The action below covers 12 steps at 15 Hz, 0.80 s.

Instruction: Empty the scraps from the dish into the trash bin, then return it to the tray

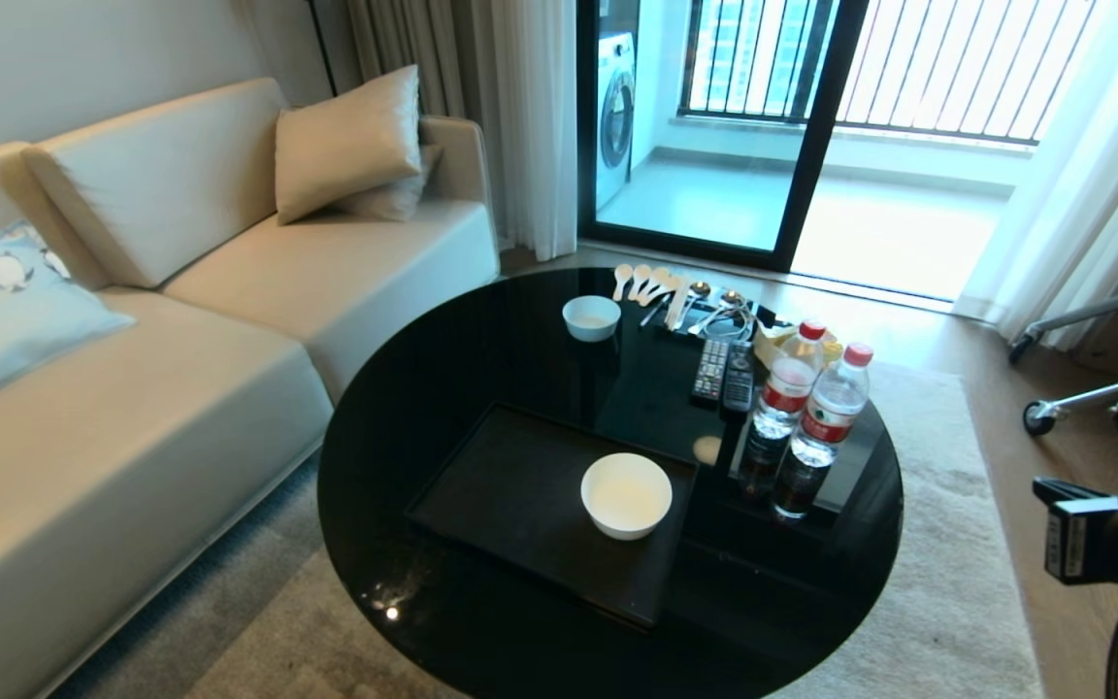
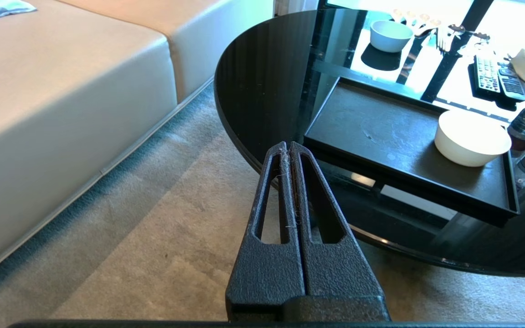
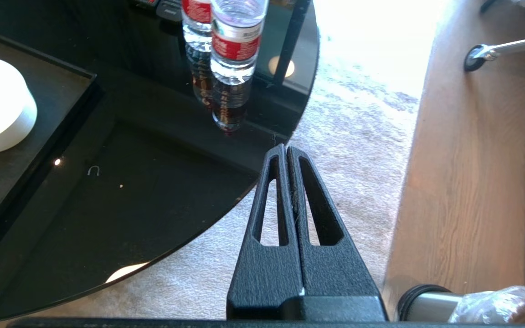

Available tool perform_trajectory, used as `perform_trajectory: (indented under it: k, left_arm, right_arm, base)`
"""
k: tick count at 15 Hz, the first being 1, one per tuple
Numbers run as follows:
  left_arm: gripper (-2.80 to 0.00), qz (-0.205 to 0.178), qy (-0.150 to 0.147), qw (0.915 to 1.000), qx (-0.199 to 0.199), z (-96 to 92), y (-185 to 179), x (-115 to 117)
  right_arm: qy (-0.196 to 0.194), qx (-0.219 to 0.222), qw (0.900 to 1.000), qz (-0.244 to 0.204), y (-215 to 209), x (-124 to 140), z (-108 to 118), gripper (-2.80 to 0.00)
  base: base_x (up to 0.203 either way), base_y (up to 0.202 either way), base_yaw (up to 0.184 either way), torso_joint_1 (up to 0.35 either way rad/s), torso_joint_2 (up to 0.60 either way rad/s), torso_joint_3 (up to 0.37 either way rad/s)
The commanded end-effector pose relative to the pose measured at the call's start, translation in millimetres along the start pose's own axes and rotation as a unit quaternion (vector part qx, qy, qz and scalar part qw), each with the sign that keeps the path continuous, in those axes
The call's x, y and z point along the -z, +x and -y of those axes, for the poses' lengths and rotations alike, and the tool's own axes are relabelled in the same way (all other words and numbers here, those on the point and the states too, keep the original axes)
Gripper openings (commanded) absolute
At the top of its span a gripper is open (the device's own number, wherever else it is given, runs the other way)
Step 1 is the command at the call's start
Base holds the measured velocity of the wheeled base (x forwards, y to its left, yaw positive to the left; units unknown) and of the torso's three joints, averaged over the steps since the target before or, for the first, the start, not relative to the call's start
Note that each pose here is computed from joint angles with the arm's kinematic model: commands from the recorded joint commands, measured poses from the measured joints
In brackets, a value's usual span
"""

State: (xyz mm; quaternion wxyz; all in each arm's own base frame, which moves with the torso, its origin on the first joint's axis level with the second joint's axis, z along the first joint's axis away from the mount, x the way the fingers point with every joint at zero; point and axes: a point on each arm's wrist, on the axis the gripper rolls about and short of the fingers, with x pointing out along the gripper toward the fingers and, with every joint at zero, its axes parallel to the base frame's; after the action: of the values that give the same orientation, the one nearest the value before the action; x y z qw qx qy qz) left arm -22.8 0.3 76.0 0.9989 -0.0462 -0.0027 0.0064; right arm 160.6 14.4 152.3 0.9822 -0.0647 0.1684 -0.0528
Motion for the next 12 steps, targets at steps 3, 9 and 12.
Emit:
perform_trajectory:
  k: [3, 9, 12]
  left_arm:
    - [-2.8, 0.001, -0.001, 1.0, 0.0, 0.0, 0, 0]
    - [-2.8, 0.001, -0.001, 1.0, 0.0, 0.0, 0, 0]
    - [-2.8, 0.001, -0.001, 1.0, 0.0, 0.0, 0, 0]
  right_arm:
    - [-0.008, 0.021, 0.999, 0.032, -31, 13, 11, -2.8]
    - [-0.02, 0.024, 0.998, 0.063, -72, 54, 17, -2.8]
    - [-0.003, 0.023, 0.996, 0.084, -91, 67, 20, -2.8]
  base:
    - [0.0, 0.0, 0.0, 0.0, 0.0, 0.0]
    - [0.0, 0.0, 0.0, 0.0, 0.0, 0.0]
    - [0.0, 0.0, 0.0, 0.0, 0.0, 0.0]
